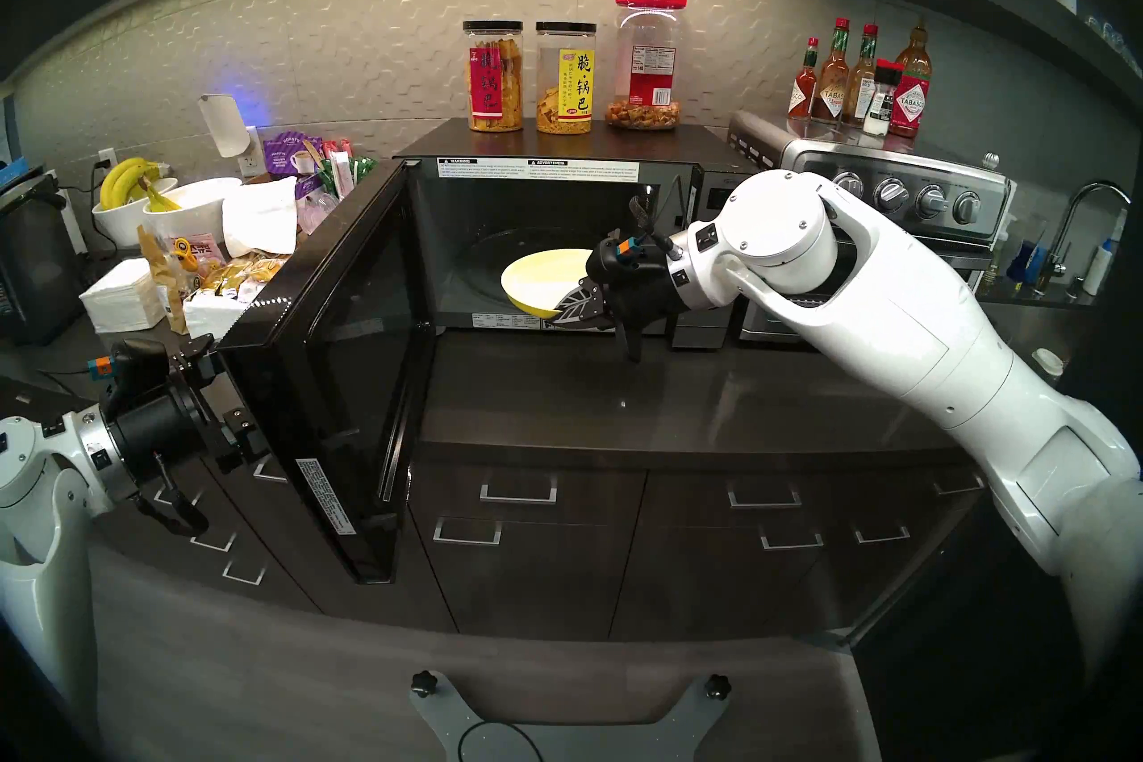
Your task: Open the microwave, put the plate inside, and close the door
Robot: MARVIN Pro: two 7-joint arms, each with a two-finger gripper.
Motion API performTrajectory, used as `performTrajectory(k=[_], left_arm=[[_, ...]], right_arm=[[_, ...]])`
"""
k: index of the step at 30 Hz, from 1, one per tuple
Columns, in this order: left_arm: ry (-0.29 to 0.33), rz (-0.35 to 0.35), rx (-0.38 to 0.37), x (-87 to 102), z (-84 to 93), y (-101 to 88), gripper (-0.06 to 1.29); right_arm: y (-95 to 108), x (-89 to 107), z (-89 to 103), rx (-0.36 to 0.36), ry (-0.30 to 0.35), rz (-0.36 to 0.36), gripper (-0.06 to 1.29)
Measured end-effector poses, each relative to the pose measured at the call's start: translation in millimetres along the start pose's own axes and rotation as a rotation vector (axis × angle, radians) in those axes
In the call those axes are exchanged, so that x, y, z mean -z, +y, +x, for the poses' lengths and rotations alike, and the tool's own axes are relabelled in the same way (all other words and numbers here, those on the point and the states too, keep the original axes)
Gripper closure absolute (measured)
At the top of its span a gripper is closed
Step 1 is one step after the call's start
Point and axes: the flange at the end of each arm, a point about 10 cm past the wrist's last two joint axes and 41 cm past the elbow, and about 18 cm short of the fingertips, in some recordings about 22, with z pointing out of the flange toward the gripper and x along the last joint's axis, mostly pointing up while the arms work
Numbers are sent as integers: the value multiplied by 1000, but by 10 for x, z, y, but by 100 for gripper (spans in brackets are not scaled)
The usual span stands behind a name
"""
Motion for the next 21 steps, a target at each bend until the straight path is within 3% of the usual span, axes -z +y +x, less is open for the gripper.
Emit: performTrajectory(k=[21], left_arm=[[0, 0, 0, 0, -1, 0, 0]], right_arm=[[101, -354, -98, -19, -10, -38, 125]])
